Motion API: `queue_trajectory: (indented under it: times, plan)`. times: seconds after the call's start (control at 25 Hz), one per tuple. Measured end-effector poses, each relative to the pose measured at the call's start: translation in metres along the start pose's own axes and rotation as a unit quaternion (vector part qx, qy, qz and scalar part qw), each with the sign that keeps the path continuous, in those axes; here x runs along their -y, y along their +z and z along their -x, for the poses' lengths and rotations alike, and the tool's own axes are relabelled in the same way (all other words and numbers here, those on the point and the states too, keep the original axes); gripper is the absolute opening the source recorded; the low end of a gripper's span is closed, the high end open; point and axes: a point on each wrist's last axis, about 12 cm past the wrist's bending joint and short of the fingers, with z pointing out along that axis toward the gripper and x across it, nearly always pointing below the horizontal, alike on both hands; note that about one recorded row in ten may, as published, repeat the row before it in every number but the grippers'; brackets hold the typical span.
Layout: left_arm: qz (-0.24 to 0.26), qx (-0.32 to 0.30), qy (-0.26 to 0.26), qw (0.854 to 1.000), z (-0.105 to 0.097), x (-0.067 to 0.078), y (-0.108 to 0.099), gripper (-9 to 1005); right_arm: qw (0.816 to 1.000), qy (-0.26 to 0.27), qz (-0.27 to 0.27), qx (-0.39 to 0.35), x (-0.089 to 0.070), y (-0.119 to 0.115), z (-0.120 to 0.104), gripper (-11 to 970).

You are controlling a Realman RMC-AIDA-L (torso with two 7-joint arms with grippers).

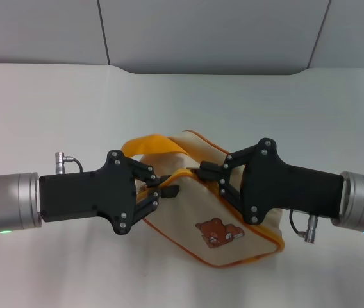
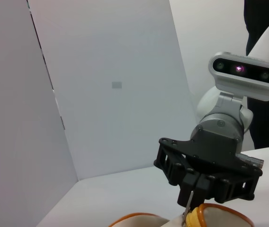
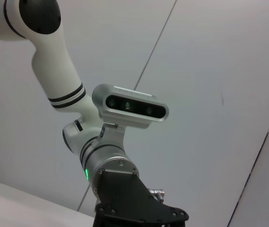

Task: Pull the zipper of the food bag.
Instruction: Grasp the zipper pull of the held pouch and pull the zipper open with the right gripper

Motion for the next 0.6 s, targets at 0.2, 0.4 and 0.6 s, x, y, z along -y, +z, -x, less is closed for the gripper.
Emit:
queue_trajectory:
  times: [0.2,0.4,0.6]
  plan:
    - [0.010,-0.002,-0.005,1.000,-0.002,0.002,-0.003,95,1.000,-0.005,-0.004,-0.001,-0.005,-0.005,-0.001,0]
    - [0.029,-0.001,-0.012,1.000,-0.005,0.004,-0.008,96,1.000,0.000,-0.010,-0.005,-0.011,-0.014,-0.002,0]
    - [0.044,-0.003,-0.019,0.999,-0.009,0.006,-0.012,97,1.000,0.000,-0.015,-0.013,-0.016,-0.025,-0.003,0]
